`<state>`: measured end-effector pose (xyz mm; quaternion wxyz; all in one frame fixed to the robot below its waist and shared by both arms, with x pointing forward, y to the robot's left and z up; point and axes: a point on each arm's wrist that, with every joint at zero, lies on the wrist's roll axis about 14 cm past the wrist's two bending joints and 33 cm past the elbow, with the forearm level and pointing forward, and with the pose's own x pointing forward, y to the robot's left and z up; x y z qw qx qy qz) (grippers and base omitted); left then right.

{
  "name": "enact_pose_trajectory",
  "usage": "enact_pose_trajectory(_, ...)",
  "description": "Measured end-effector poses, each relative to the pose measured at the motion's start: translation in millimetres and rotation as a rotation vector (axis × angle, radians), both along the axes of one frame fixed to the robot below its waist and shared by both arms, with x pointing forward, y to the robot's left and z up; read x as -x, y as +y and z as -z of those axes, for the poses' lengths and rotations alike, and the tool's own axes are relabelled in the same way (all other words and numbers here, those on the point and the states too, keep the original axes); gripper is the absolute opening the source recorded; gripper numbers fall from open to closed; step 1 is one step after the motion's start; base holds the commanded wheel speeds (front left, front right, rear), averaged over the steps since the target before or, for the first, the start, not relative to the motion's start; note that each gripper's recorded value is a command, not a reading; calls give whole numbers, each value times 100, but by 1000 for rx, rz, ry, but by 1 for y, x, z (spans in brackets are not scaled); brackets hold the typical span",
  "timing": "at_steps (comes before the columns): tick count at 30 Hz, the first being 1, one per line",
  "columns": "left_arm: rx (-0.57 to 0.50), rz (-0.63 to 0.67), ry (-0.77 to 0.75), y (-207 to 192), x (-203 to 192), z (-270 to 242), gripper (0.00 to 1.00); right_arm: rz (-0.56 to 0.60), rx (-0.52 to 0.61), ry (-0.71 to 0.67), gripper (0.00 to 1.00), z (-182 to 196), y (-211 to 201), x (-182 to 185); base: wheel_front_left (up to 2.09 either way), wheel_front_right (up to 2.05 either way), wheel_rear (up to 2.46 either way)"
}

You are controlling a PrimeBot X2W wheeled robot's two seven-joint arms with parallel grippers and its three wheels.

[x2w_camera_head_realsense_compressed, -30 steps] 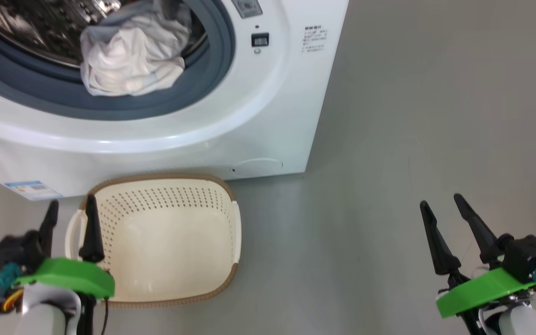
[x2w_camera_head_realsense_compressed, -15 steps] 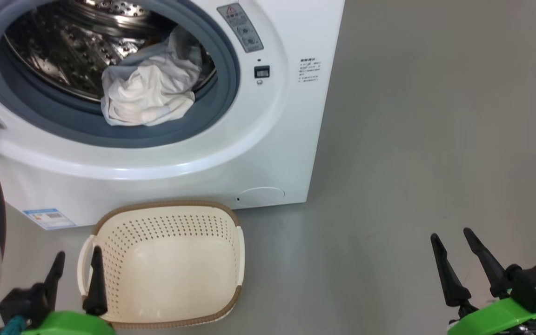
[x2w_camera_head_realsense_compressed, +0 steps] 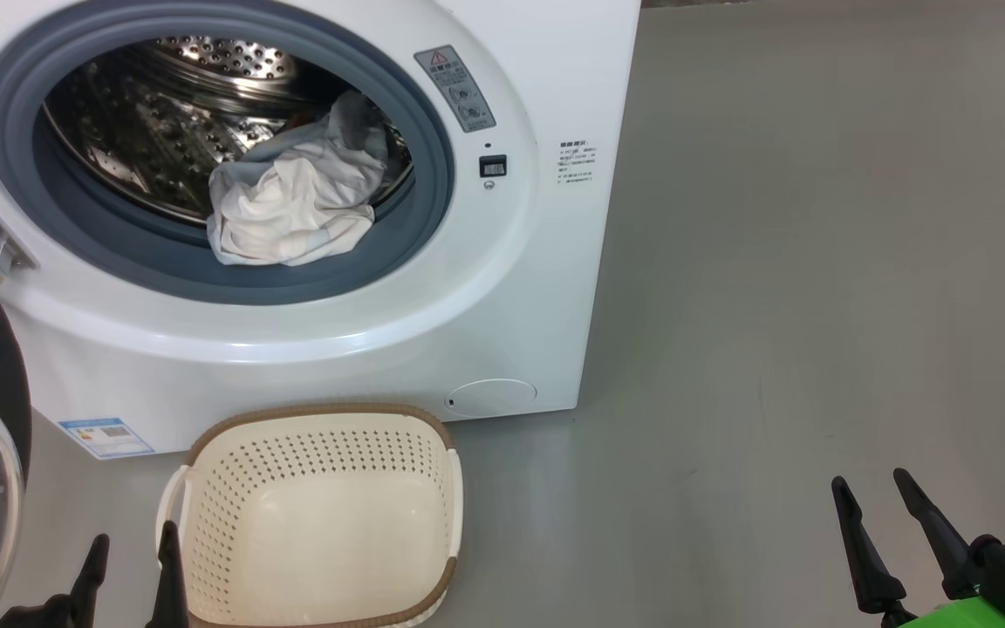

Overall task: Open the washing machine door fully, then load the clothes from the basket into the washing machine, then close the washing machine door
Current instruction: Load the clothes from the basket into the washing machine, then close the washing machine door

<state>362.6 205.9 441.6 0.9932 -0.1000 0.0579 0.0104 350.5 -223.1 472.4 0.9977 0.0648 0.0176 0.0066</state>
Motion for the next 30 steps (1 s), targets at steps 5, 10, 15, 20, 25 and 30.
enact_pose_trajectory(5,1,-1,-2,0,1,0,100,-1,-2,-3,100,-1,1,0,0,0,0)
enact_pose_trajectory(10,-3,0,-4,0,2,-1,100,-4,-3,-8,100,-2,2,-1,0,0,0)
enact_pose_trajectory(15,-3,-1,-7,0,3,-2,100,-7,-3,-9,100,-3,3,-1,-2,2,0)
enact_pose_trajectory(20,-3,-5,-4,1,3,-2,100,-12,-4,-10,100,-3,5,-3,-51,51,0)
enact_pose_trajectory(25,-3,-5,-3,1,3,-1,100,-14,-4,-5,100,-1,5,-4,-118,118,0)
enact_pose_trajectory(30,-4,-5,-1,2,2,0,100,-14,-7,-1,100,0,6,-4,-124,124,0)
